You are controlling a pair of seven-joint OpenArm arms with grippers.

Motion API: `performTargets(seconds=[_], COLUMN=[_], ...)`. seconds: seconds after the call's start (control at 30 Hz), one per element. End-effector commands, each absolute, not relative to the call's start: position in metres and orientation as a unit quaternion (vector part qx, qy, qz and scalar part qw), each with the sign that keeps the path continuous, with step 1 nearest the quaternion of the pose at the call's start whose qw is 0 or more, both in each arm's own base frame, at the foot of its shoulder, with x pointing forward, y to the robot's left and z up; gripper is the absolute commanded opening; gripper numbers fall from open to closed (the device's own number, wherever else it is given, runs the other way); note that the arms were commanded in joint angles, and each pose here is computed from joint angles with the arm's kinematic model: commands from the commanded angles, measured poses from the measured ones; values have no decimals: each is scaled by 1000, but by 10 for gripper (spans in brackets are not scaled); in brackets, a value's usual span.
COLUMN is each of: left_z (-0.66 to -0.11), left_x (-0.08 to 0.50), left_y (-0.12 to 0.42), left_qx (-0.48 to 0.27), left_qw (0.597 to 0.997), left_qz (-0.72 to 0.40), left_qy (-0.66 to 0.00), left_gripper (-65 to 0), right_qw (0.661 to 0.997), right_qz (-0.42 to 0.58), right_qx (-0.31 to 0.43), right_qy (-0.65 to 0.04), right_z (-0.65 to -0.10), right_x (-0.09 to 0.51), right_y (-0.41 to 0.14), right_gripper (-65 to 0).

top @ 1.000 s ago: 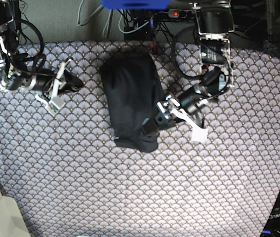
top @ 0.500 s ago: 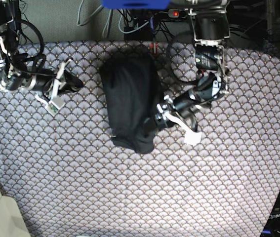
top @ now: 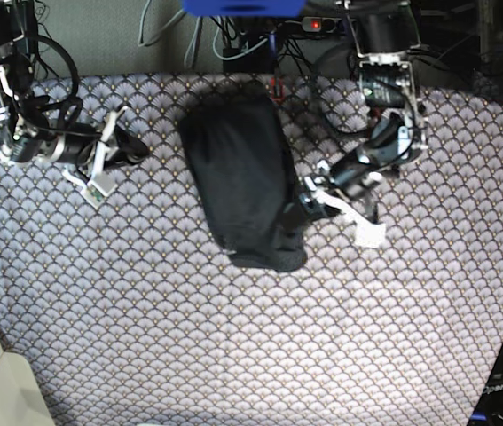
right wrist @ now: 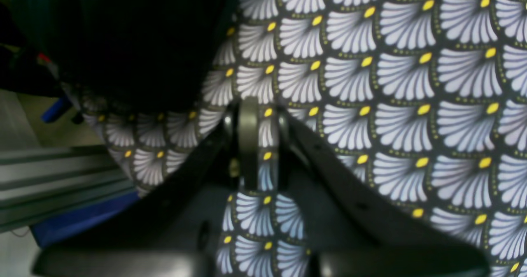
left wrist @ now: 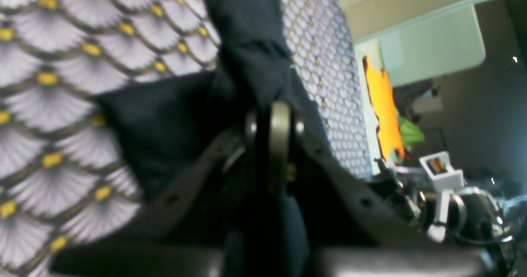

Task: Fold the T-shirt properly
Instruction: 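Push the bundle's lower end with the left gripper to square it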

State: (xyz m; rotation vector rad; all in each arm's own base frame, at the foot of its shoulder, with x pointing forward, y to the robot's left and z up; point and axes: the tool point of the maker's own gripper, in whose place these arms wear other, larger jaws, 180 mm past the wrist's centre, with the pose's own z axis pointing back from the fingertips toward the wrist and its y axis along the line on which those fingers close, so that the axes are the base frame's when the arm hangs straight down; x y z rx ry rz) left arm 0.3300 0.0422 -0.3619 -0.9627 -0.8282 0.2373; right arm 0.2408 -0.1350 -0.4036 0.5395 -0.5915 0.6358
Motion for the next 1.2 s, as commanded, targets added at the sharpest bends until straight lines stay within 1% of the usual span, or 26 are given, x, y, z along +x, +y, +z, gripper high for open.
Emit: performTargets(seconds=[0.0,0.23,0.5,0.57,0.7,0.77,0.9,0.97,1.0,1.03,1.17], left_z=[-346,-355,-395,-403,-400,-397,-385,-374,-369,-364,-351], left_x=[336,329,311,309,313,315,319,323,324,325,326], left_y=[44,57,68,67,66,64,62,62,62,61,59], left_qx=[-455,-437,-424,-426,-431,-432,-434,-434,-433,-435,-435], left_qw=[783,797,821,824,822,821,814,809,807,804,800], left_qz=[111,112,138,143,139,134,125,117,112,109,96], left_qy=[-408,-402,-356,-345,-346,-349,-365,-378,-385,-391,-403], left_gripper=[-650,-650,-650,-650,-650,-593,-392,-323,-303,-298,-296], right_qw=[865,865,864,864,864,864,864,866,866,867,867], right_qz=[306,305,306,307,308,308,308,306,306,305,304], right_qx=[260,262,262,263,262,261,262,263,263,264,265], right_qy=[-301,-302,-301,-300,-301,-301,-300,-297,-295,-294,-293], right_z=[-392,-392,-392,-393,-392,-392,-392,-394,-395,-396,-396], right_x=[249,249,248,248,248,248,247,244,242,241,240], right_y=[-138,-137,-136,-135,-135,-136,-136,-136,-136,-136,-136], right_gripper=[-603,-603,-603,-603,-603,-603,-603,-603,-603,-603,-603])
